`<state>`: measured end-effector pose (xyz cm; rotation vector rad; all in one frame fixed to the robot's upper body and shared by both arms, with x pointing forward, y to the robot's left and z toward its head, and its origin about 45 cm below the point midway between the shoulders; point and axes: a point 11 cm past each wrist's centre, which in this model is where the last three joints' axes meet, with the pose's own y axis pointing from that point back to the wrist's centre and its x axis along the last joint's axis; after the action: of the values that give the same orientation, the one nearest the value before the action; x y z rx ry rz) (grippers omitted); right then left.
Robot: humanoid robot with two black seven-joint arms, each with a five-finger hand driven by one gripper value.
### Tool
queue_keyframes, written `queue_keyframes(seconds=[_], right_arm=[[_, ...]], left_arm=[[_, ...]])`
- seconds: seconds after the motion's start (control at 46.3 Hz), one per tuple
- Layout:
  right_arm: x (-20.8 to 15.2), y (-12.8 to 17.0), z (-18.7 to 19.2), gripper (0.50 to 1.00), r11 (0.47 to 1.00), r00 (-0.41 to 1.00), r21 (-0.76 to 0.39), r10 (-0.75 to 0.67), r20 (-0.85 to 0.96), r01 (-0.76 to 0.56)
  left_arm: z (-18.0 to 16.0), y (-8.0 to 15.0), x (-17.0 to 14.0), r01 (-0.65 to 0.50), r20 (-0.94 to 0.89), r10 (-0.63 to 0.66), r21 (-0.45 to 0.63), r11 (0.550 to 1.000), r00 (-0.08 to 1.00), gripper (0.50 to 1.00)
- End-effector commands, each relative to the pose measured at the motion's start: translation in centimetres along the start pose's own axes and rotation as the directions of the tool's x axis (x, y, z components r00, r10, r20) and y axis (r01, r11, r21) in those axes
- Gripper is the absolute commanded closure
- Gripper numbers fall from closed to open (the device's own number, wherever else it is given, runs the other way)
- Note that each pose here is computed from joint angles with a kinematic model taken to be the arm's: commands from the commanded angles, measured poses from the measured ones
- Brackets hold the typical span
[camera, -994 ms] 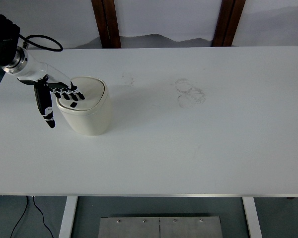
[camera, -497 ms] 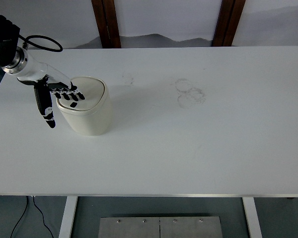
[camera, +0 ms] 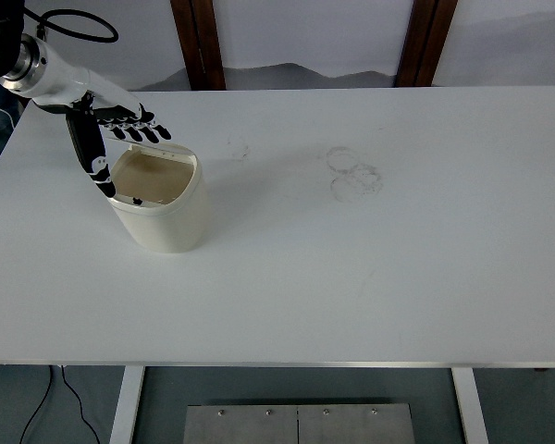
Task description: Open trash can
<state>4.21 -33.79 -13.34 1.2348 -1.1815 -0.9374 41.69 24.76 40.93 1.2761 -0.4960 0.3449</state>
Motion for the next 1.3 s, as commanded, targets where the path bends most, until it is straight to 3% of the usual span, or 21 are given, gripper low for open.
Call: queue_keyframes(seconds=[0.0, 0.173, 0.281, 0.54, 0.713, 0.8, 0.908, 1.059, 1.275], right_arm=[[0.0, 0.0, 0.0, 0.505, 1.0, 1.0, 0.0, 0.0, 0.0, 0.0], [0.0, 0.0, 0.0, 0.505, 1.0, 1.0, 0.0, 0.0, 0.001, 0.0], [0.0, 0.0, 0.0, 0.505, 1.0, 1.0, -0.002, -0.002, 0.0, 0.002], [0.0, 0.0, 0.1, 0.505, 1.0, 1.0, -0.004, 0.001, 0.001, -0.001], [0.0, 0.0, 0.1, 0.505, 1.0, 1.0, -0.002, 0.0, 0.001, 0.0], [0.0, 0.0, 0.1, 0.505, 1.0, 1.0, -0.003, 0.0, 0.0, 0.0], [-0.1, 0.0, 0.6, 0.505, 1.0, 1.0, -0.011, -0.002, 0.001, 0.002], [-0.1, 0.0, 0.6, 0.505, 1.0, 1.0, -0.011, -0.002, 0.002, 0.002], [-0.1, 0.0, 0.8, 0.505, 1.0, 1.0, -0.014, -0.002, 0.003, 0.002]], left_arm=[[0.8, 0.6, 1.1, -0.037, -0.001, 0.037, -0.024, 0.999, 0.999, 0.5], [3.3, 1.5, 4.0, -0.119, -0.016, 0.118, -0.1, 0.988, 0.993, 0.5], [3.2, 1.9, 4.8, -0.144, -0.033, 0.141, -0.101, 0.984, 0.989, 0.5], [5.1, 4.4, 9.1, -0.274, -0.177, 0.24, -0.202, 0.94, 0.955, 0.5], [6.4, 10.2, 15.2, -0.502, -0.378, 0.379, -0.314, 0.805, 0.845, 0.5], [4.9, 11.9, 16.8, -0.583, -0.494, 0.388, -0.338, 0.739, 0.778, 0.5], [3.1, 14.2, 18.7, -0.694, -0.648, 0.359, -0.38, 0.611, 0.671, 0.5], [0.5, 14.4, 19.4, -0.792, -0.765, 0.309, -0.399, 0.461, 0.565, 0.5], [-2.6, 12.1, 18.5, -0.847, -0.87, 0.161, -0.386, 0.366, 0.467, 0.5]])
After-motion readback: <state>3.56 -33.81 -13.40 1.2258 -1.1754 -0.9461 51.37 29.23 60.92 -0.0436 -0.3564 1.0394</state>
